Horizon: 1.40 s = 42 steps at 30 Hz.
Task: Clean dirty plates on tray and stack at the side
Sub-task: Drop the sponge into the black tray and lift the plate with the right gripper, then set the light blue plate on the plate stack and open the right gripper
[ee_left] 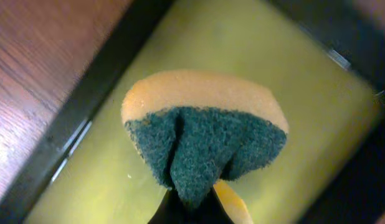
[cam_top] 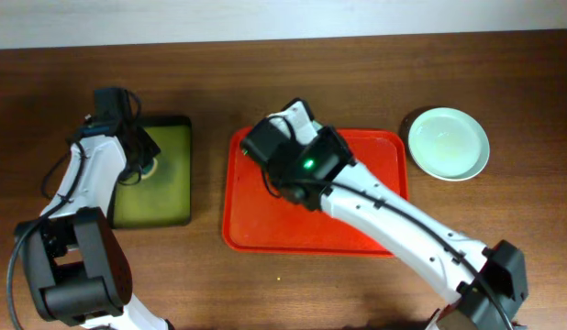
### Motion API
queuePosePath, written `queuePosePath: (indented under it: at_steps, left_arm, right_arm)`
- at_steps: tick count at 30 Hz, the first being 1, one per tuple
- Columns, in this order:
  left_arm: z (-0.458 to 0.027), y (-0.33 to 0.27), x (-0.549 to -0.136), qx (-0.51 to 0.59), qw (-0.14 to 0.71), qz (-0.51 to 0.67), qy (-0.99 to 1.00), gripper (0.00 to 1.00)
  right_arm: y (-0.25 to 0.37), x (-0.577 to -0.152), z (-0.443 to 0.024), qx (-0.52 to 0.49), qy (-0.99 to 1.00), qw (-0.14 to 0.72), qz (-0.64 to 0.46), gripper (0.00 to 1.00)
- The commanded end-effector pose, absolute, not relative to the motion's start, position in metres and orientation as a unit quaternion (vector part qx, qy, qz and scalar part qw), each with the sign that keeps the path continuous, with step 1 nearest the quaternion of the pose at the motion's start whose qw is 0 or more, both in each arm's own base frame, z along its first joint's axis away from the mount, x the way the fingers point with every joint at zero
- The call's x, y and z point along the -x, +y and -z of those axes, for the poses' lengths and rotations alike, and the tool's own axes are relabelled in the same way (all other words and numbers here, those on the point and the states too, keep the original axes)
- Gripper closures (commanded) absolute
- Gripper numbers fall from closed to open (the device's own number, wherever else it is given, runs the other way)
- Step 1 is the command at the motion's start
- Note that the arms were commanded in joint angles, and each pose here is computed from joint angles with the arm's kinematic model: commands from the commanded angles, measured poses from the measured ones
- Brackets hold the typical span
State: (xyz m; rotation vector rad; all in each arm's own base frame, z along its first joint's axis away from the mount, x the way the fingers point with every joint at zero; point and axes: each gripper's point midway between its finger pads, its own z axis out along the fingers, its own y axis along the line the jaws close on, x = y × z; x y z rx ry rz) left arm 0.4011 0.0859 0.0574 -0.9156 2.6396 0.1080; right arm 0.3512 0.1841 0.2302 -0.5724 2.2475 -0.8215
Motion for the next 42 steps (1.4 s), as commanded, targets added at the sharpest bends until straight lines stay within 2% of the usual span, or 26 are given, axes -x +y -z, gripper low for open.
queuePosePath:
  at_steps: [1,6,11,15,21,22,23,24,27,31,32,36,39,40,42]
  left_arm:
    - [-0.039,0.083,-0.396,0.318,0.162,-0.033,0.933,1.0]
    - [-0.02,0.082,-0.391,0.318,0.139,-0.035,0.937,0.98]
    - [-0.021,0.067,-0.398,0.301,0.135,0.011,0.944,0.8]
    - [-0.059,0.062,-0.409,0.284,0.148,0.028,0.947,0.8]
    - [-0.152,0.055,-0.412,0.277,0.195,0.057,0.939,0.75]
    - [-0.167,0.05,-0.411,0.273,0.206,0.071,0.937,0.7]
    - [-0.179,0.048,-0.407,0.271,0.218,0.076,0.934,0.33]
    - [-0.185,0.048,-0.406,0.27,0.224,0.077,0.933,0.01]
    - [-0.195,0.048,-0.402,0.269,0.236,0.078,0.931,0.01]
    - [-0.192,0.047,-0.397,0.271,0.223,0.076,0.933,0.0]
    - [-0.192,0.047,-0.396,0.271,0.222,0.076,0.934,0.01]
    - [-0.192,0.047,-0.396,0.271,0.222,0.074,0.934,0.01]
    - [-0.192,0.047,-0.396,0.271,0.222,0.074,0.934,0.01]
    - [-0.192,0.047,-0.396,0.271,0.222,0.074,0.934,0.01]
    - [-0.192,0.047,-0.396,0.271,0.222,0.074,0.934,0.0]
  right_arm:
    - [0.177,-0.35,-0.286,0.206,0.794,0.4,0.409,0.96]
    - [0.186,-0.345,-0.291,0.261,0.769,0.385,0.439,0.96]
    - [0.184,-0.344,-0.298,0.287,0.745,0.372,0.473,0.96]
    - [0.182,-0.344,-0.302,0.302,0.731,0.362,0.494,0.96]
    - [0.181,-0.345,-0.31,0.313,0.711,0.354,0.521,0.96]
    - [0.179,-0.345,-0.32,0.296,0.699,0.364,0.539,0.96]
    - [0.177,-0.345,-0.327,0.283,0.691,0.372,0.551,0.96]
    - [0.177,-0.345,-0.33,0.273,0.689,0.379,0.555,0.96]
    - [0.186,-0.349,-0.319,0.279,0.711,0.386,0.516,0.96]
    - [0.23,-0.343,-0.236,0.408,0.803,0.316,0.298,0.96]
    - [0.231,-0.342,-0.226,0.427,0.807,0.298,0.281,0.96]
    - [0.202,-0.363,-0.246,0.314,0.821,0.341,0.332,0.96]
    - [0.216,-0.348,-0.221,0.443,0.803,0.269,0.295,0.96]
    - [0.211,-0.348,-0.223,0.438,0.801,0.268,0.307,0.96]
    - [0.196,-0.358,-0.231,0.365,0.823,0.293,0.322,0.96]
